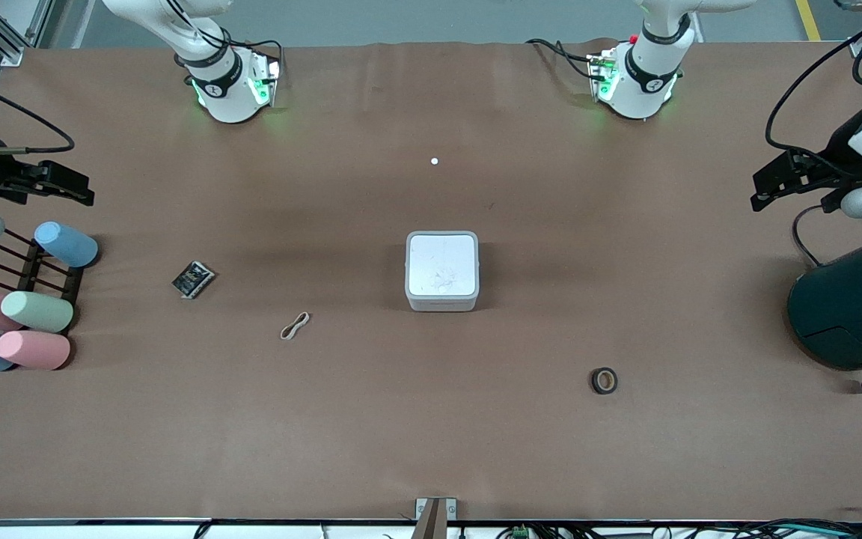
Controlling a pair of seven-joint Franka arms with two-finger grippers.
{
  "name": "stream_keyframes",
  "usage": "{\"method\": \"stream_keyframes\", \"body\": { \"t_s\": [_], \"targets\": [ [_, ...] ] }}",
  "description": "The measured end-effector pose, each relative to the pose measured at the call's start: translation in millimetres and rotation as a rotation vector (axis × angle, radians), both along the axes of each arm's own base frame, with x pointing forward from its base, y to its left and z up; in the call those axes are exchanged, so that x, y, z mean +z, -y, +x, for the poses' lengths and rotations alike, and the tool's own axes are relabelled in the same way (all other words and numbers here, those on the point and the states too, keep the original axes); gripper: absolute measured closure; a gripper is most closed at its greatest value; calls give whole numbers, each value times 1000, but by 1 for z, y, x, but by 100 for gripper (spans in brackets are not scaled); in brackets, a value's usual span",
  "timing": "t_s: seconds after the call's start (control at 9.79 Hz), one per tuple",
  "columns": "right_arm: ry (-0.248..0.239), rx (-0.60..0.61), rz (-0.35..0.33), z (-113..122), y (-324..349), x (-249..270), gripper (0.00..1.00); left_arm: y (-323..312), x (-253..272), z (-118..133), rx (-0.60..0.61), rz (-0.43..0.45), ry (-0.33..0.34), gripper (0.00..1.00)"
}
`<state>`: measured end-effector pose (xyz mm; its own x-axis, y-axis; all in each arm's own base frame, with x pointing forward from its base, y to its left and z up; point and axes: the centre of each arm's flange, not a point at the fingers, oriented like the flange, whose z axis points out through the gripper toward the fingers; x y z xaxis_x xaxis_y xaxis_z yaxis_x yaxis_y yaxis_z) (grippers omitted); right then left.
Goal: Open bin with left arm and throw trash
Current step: 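Flip open the bin lid with the left gripper while the right gripper reaches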
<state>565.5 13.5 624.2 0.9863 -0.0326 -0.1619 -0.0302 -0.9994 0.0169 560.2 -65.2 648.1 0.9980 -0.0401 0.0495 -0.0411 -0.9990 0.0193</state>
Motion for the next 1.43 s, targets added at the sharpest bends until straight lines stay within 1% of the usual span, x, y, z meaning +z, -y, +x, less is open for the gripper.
{"method": "stream_keyframes", "body": {
  "t_s": [0.2,0.31,0.41,0.51,0.61,0.72,0.82,0.92,1.02,1.12,1.23,1.33,1.43],
  "targets": [
    [-1,0,0,0,0,0,0,6,1,-1,-11,4,1,0],
    [-13,0,0,1,0,-5,0,13,-3,-3,-27,7,-24,0],
    [-37,0,6,3,-1,-16,0,30,-17,-5,-62,4,-76,3],
    [-64,1,16,7,-3,-34,0,65,-40,-4,-118,-20,-132,16],
    [-71,-3,20,16,-3,-63,0,113,-72,2,-174,-57,-171,35],
    [-55,-13,23,26,0,-102,0,164,-107,11,-186,-105,-173,49],
    [-43,-30,24,31,6,-149,0,210,-144,22,-161,-179,-164,63],
    [-42,-65,21,29,13,-191,0,245,-180,33,-123,-275,-152,79],
    [-28,-104,20,24,20,-223,0,273,-213,43,-76,-362,-125,92],
    [-11,-129,23,18,25,-250,0,301,-244,46,-22,-409,-95,99],
    [-7,-144,23,7,28,-278,0,329,-271,43,30,-432,-72,99],
    [-10,-157,21,-5,30,-304,0,355,-297,35,66,-441,-70,99],
    [-12,-180,17,-16,34,-327,0,371,-318,27,93,-439,-86,99]
  ]
}}
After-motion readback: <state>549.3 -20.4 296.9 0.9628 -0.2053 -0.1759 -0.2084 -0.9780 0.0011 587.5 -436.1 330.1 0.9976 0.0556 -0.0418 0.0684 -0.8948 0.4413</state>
